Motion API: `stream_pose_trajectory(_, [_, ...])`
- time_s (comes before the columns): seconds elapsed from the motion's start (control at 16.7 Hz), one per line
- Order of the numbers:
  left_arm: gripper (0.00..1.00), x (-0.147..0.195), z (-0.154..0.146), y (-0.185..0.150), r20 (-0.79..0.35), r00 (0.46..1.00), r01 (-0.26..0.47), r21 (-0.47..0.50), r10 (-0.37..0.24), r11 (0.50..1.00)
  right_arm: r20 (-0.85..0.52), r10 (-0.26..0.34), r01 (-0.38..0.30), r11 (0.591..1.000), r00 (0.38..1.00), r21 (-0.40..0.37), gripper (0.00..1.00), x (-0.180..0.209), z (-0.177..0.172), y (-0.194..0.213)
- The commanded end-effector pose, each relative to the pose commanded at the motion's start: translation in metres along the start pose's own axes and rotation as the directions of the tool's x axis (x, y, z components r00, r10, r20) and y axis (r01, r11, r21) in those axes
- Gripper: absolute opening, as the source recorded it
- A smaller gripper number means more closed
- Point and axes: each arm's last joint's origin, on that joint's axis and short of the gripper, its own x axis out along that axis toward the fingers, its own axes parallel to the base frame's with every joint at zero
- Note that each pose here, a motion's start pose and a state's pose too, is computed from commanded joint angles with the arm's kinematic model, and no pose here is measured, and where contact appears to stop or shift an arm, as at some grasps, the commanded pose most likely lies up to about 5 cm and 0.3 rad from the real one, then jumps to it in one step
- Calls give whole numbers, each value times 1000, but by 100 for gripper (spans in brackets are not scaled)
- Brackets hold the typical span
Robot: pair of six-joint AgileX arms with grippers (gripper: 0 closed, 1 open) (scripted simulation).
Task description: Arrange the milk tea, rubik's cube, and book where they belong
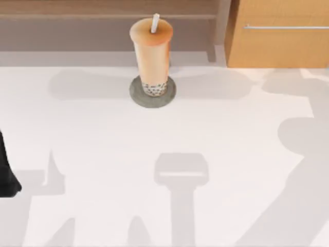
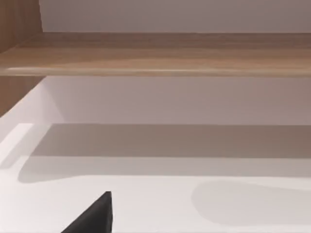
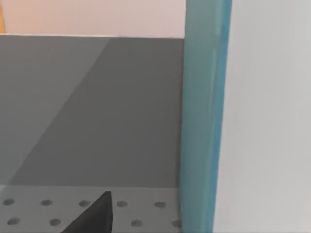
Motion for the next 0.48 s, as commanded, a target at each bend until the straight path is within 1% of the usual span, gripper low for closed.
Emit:
stream_pose_trajectory(0.3, [100, 0, 0, 0, 0, 1000, 0, 0, 0, 1000, -3, 3, -3, 1000, 1000, 1, 100, 0, -1, 2])
stream_pose_trajectory(0.48, [100, 0, 0, 0, 0, 1000, 0, 0, 0, 1000, 6, 4, -4, 1000, 1000, -3, 100, 2, -1, -6])
